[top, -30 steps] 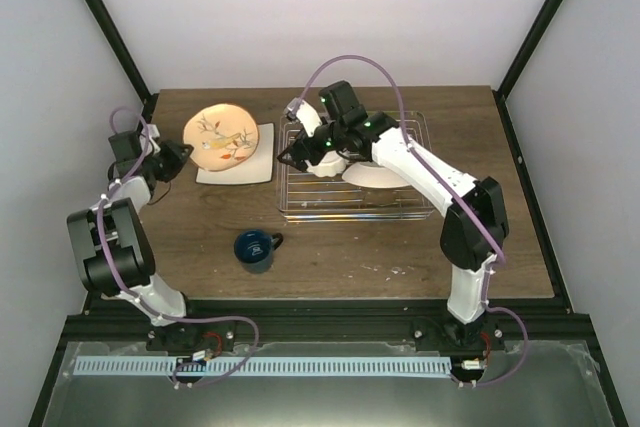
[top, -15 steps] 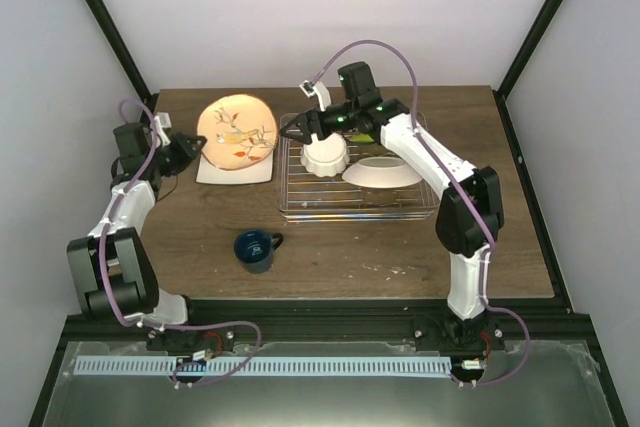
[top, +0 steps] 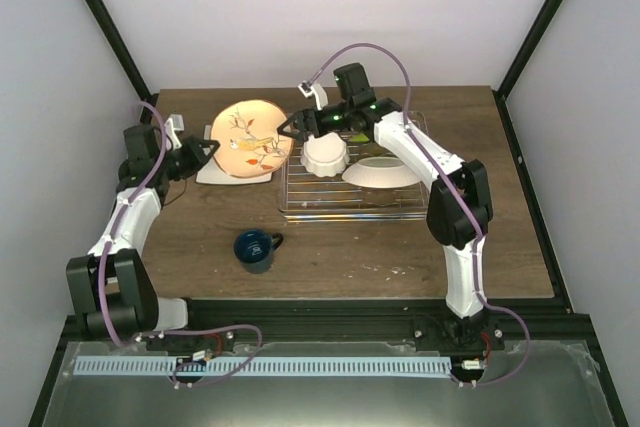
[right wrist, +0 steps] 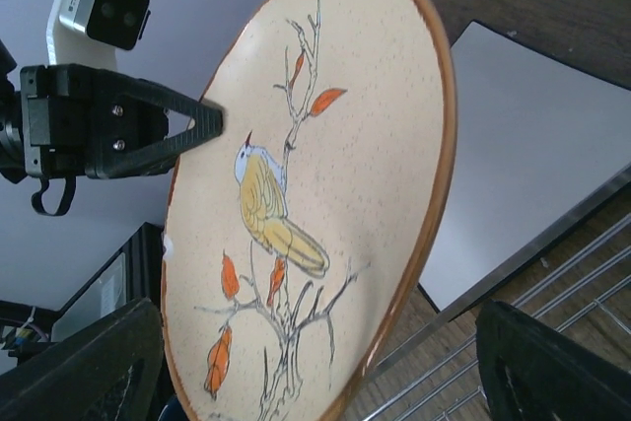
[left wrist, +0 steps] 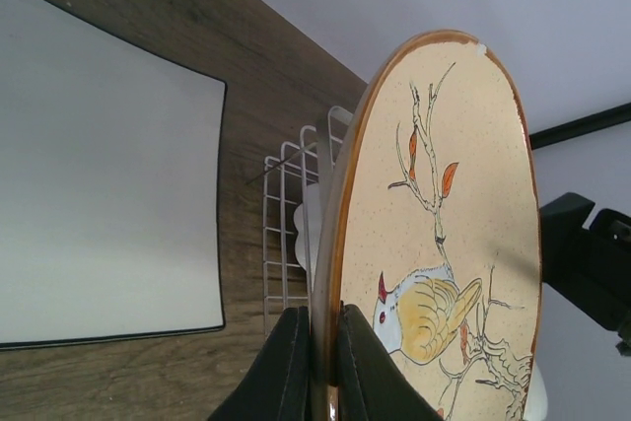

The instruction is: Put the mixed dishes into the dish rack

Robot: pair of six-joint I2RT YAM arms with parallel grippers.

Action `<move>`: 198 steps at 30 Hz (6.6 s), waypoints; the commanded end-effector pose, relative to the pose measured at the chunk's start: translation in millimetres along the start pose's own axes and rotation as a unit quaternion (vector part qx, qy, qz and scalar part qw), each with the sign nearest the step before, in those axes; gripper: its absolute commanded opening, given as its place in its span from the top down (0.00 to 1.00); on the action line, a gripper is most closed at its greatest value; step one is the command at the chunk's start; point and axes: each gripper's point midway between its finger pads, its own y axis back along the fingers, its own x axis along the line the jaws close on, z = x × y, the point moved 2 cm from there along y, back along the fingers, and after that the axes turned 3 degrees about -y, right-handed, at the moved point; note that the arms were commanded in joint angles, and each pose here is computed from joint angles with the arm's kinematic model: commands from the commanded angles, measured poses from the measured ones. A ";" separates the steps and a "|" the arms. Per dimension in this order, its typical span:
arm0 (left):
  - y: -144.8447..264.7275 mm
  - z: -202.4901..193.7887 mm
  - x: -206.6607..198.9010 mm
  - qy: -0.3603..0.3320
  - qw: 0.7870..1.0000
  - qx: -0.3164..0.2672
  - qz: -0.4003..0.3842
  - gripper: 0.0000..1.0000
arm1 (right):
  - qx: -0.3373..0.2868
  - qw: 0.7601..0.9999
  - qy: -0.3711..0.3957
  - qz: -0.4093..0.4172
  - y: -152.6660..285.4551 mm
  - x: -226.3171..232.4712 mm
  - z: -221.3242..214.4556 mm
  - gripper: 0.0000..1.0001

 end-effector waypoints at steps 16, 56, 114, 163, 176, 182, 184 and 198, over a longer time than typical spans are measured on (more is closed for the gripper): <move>-9.7 -4.5 -71.8 -0.051 0.994 -0.008 -0.095 1.00 | 0.006 0.998 0.005 0.063 -12.8 2.8 9.4 0.57; -31.1 30.1 -59.7 -0.071 0.995 -0.016 -0.072 0.35 | -0.061 0.974 0.216 0.021 60.0 36.5 62.4 0.99; -52.0 110.0 -12.5 -0.077 0.994 -0.065 -0.051 0.27 | 0.057 0.553 0.667 -0.495 209.9 -8.8 -53.0 0.99; -59.7 110.0 -3.3 -0.067 0.994 -0.063 -0.051 0.27 | 0.018 0.506 0.668 -0.545 238.4 15.8 -14.9 0.99; -58.5 109.2 -3.5 -0.067 0.994 -0.066 -0.050 0.27 | 0.028 0.572 0.654 -0.495 237.7 33.5 -24.1 0.99; -57.5 107.7 -2.4 -0.064 0.994 -0.068 -0.048 0.27 | 0.050 0.585 0.646 -0.488 224.5 13.4 -36.3 0.99; -57.2 107.7 -2.5 -0.064 0.994 -0.069 -0.047 0.27 | 0.050 0.588 0.645 -0.486 221.5 10.3 -36.1 0.99; -60.3 110.3 0.4 -0.065 0.995 -0.068 -0.043 0.27 | 0.060 0.569 0.656 -0.491 204.4 -14.7 -36.9 0.99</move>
